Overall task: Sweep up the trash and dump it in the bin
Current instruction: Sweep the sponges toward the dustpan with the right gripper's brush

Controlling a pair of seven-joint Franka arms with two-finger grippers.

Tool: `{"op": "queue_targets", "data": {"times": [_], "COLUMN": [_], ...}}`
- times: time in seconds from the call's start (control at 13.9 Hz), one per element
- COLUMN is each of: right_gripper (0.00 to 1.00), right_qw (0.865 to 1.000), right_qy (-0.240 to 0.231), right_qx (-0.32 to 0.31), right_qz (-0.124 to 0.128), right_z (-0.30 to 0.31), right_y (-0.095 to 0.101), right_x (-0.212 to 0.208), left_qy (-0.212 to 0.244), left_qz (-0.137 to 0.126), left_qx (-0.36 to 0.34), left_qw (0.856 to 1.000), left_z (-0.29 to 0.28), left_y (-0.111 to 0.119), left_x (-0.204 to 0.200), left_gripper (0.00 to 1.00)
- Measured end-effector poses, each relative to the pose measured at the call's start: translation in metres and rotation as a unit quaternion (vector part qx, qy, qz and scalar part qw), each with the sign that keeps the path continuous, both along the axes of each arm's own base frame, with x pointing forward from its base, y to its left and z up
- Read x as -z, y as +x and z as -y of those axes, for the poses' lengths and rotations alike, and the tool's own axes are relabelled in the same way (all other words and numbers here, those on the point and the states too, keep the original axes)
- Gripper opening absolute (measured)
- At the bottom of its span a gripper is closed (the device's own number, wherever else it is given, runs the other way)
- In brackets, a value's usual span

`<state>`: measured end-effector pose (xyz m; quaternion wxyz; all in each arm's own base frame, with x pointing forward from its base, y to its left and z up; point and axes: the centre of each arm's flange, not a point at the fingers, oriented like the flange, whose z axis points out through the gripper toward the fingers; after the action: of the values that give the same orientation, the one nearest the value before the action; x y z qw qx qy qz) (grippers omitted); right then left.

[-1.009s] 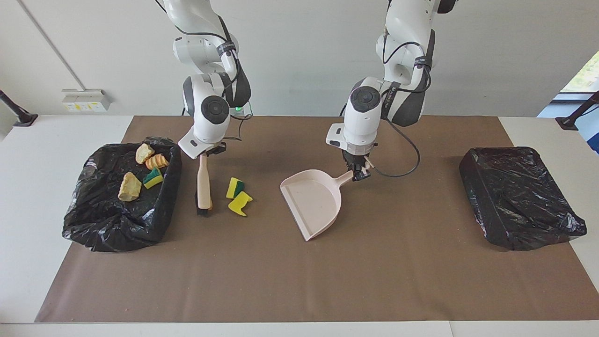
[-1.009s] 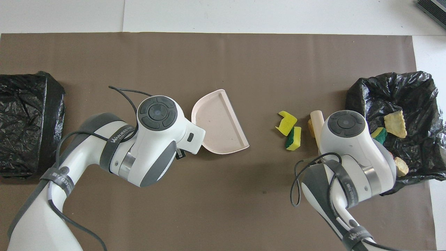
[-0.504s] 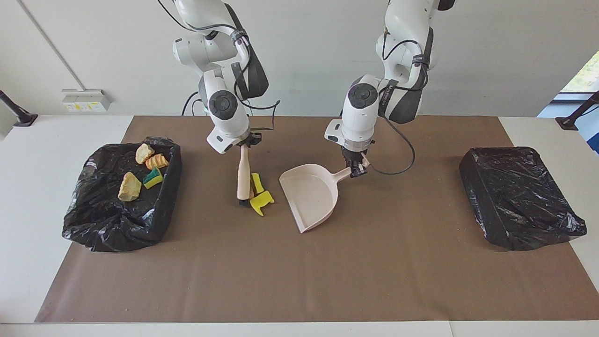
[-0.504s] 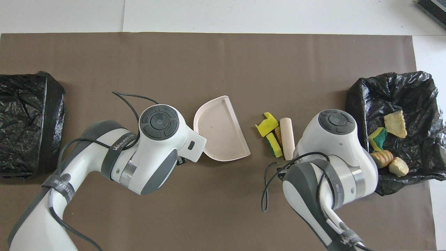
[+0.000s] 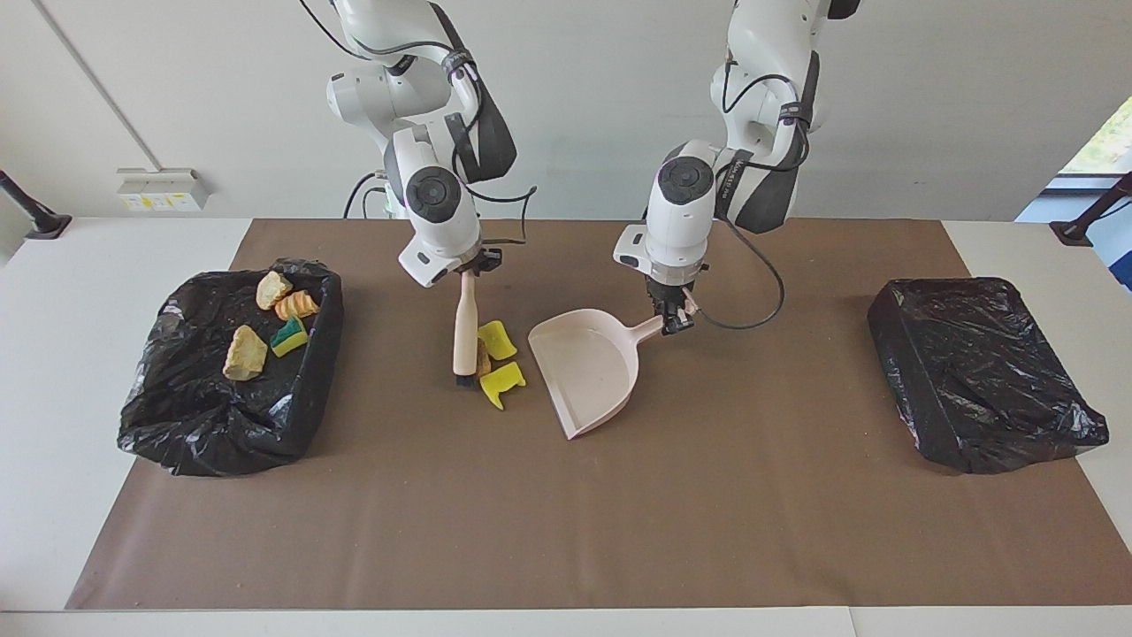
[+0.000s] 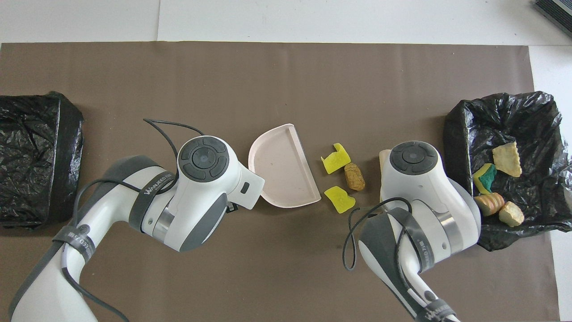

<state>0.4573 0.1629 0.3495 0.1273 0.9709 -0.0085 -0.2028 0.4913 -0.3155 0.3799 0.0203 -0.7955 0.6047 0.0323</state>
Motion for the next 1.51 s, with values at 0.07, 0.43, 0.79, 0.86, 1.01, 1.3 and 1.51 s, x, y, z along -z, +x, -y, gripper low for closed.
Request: {"op": "queue_targets", "data": {"times": [0.07, 0.43, 0.79, 0.86, 1.01, 1.3, 1.51], "right_gripper": [0.26, 0.26, 0.26, 0.26, 0.26, 0.26, 0.26], "right_qw": [1.0, 0.993, 0.964, 0.961, 0.96, 0.983, 0.992], "right_qy": [0.004, 0.101, 0.237, 0.249, 0.255, 0.171, 0.123], "right_qx": [-0.006, 0.043, 0.112, 0.111, 0.107, 0.062, -0.016], "right_qz": [-0.007, -0.037, -0.038, -0.036, -0.045, -0.038, 0.0], "right_z": [-0.011, -0.058, -0.104, -0.116, -0.124, -0.065, -0.043], "right_y": [-0.007, -0.022, -0.017, -0.014, -0.006, 0.027, 0.043], "right_x": [0.009, 0.018, 0.002, -0.005, -0.024, -0.069, -0.067], "left_qy": [0.0, 0.0, 0.003, 0.003, 0.003, 0.003, 0.002], "left_qz": [0.001, 0.0, -0.001, -0.001, -0.001, -0.001, 0.0], "left_qx": [0.0, 0.007, 0.015, 0.015, 0.015, 0.015, 0.015], "left_qw": [1.0, 1.0, 1.0, 1.0, 1.0, 1.0, 1.0], "left_z": [0.0, 0.004, 0.007, 0.007, 0.007, 0.007, 0.007], "left_y": [0.0, -0.003, -0.012, -0.012, -0.012, -0.012, -0.012], "left_x": [0.0, 0.001, 0.002, 0.002, 0.002, 0.002, 0.002], "left_gripper": [0.32, 0.32, 0.32, 0.32, 0.32, 0.32, 0.32]}}
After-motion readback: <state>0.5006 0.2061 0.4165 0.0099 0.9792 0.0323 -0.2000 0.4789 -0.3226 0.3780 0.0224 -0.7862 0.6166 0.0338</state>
